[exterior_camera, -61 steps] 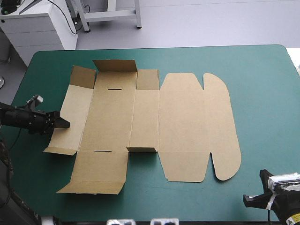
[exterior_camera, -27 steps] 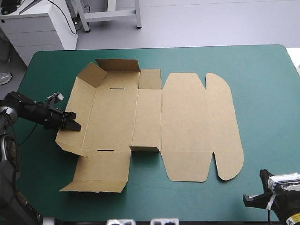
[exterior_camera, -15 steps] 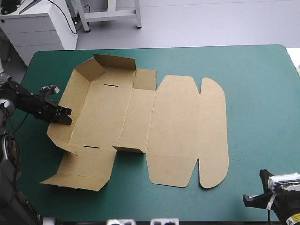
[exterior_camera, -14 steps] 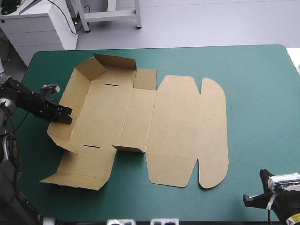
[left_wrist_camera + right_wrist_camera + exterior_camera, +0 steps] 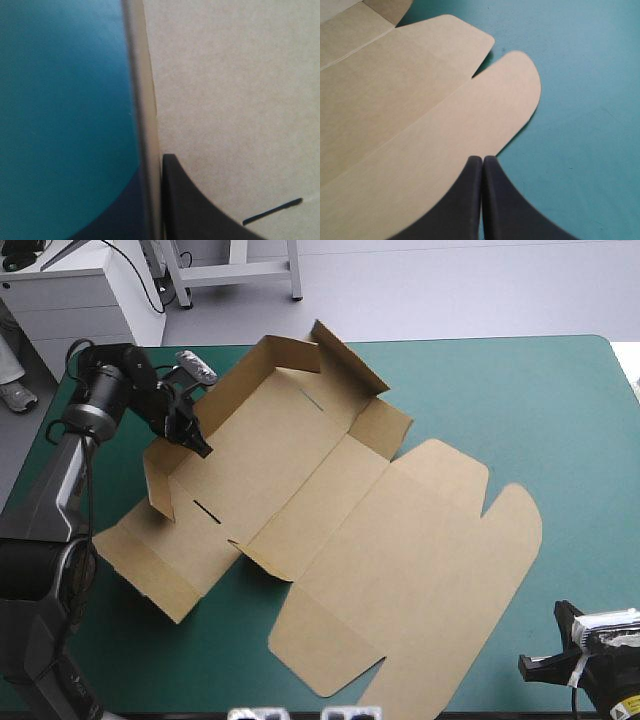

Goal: Fold the box

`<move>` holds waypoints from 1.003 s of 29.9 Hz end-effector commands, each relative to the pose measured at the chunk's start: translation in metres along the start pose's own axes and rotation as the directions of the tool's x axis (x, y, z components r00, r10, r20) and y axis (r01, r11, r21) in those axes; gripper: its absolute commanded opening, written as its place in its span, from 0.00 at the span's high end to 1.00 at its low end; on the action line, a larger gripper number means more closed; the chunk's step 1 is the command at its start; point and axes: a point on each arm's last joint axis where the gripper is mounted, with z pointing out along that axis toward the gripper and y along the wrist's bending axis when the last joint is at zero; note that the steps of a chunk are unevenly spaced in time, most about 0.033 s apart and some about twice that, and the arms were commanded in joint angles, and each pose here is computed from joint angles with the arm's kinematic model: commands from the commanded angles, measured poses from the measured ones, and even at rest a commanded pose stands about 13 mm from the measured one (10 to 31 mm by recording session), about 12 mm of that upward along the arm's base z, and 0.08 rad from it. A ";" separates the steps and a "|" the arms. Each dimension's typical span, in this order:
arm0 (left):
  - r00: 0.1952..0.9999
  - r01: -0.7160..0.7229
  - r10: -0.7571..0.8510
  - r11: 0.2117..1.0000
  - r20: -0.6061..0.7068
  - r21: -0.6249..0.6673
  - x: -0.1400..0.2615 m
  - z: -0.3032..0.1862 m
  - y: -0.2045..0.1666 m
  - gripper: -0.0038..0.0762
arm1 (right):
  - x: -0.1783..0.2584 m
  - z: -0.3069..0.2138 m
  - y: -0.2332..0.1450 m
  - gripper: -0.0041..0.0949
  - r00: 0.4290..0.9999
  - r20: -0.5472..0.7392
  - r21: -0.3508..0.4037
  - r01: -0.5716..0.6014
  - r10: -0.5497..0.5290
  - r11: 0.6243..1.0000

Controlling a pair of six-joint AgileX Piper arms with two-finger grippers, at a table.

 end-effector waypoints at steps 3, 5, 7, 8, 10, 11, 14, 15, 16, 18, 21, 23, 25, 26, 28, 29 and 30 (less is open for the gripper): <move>0.962 -0.219 0.258 0.923 0.089 -0.316 -0.049 -0.064 -0.028 0.96 | -0.014 -0.003 0.000 0.98 0.996 0.090 -0.002 0.006 -0.006 1.000; 0.941 -0.267 0.323 0.891 0.098 -0.368 -0.063 -0.068 -0.041 0.96 | -0.014 -0.003 0.000 0.98 0.996 0.091 -0.002 0.006 -0.006 1.000; 0.916 -0.320 0.389 0.854 0.095 -0.409 -0.074 -0.070 -0.056 0.96 | -0.014 -0.003 0.000 0.98 0.996 0.094 -0.002 0.006 -0.006 1.000; 0.906 -0.344 0.415 0.837 0.085 -0.426 -0.078 -0.072 -0.062 0.96 | -0.014 -0.003 -0.001 0.98 0.995 0.096 0.002 0.009 -0.009 1.000; 0.877 -0.404 0.477 0.795 0.054 -0.451 -0.087 -0.073 -0.080 0.96 | -0.015 -0.003 -0.001 0.98 0.995 0.101 0.002 0.011 -0.011 1.000; 0.863 -0.431 0.504 0.777 0.043 -0.459 -0.091 -0.074 -0.089 0.96 | -0.015 -0.003 -0.001 0.98 0.995 0.102 0.002 0.011 -0.011 1.000; 0.830 -0.469 0.556 0.745 0.051 -0.475 -0.102 -0.078 -0.115 0.96 | -0.015 -0.003 -0.001 0.98 0.994 0.107 0.003 0.010 -0.011 1.000; 0.817 -0.481 0.573 0.735 0.060 -0.478 -0.104 -0.081 -0.123 0.96 | -0.015 -0.003 -0.001 0.98 0.994 0.110 0.003 0.010 -0.011 1.000; 0.796 -0.504 0.602 0.716 0.063 -0.483 -0.107 -0.081 -0.134 0.96 | -0.016 -0.003 -0.001 0.98 0.993 0.116 0.003 0.010 -0.011 1.000; 0.758 -0.544 0.651 0.662 0.036 -0.515 -0.109 -0.086 -0.149 0.96 | -0.017 -0.003 -0.001 0.98 0.992 0.126 0.004 0.010 -0.011 1.000; 0.723 -0.577 0.691 0.610 0.008 -0.543 -0.107 -0.088 -0.172 0.96 | -0.017 -0.004 -0.001 0.98 0.991 0.131 0.004 0.010 -0.011 1.000; 0.685 -0.605 0.728 0.572 0.003 -0.553 -0.104 -0.087 -0.187 0.96 | -0.017 -0.004 -0.001 0.98 0.991 0.131 0.004 0.010 -0.011 1.000; 0.640 -0.635 0.768 0.522 -0.010 -0.570 -0.097 -0.083 -0.199 0.96 | -0.017 -0.004 -0.001 0.98 0.991 0.131 0.004 0.010 -0.011 1.000; 0.622 -0.647 0.782 0.499 -0.020 -0.576 -0.094 -0.078 -0.204 0.96 | -0.017 -0.004 -0.001 0.98 0.991 0.131 0.004 0.010 -0.011 1.000; 0.597 -0.655 0.800 0.447 -0.055 -0.609 -0.083 -0.071 -0.207 0.96 | -0.017 -0.004 -0.001 0.98 0.991 0.131 0.004 0.010 -0.011 1.000; 0.591 -0.653 0.803 0.423 -0.074 -0.628 -0.078 -0.068 -0.207 0.96 | -0.017 -0.004 -0.001 0.98 0.991 0.131 0.004 0.010 -0.011 1.000; 0.584 -0.655 0.806 0.399 -0.095 -0.641 -0.072 -0.063 -0.206 0.96 | -0.017 -0.004 -0.001 0.98 0.991 0.131 0.004 0.010 -0.011 1.000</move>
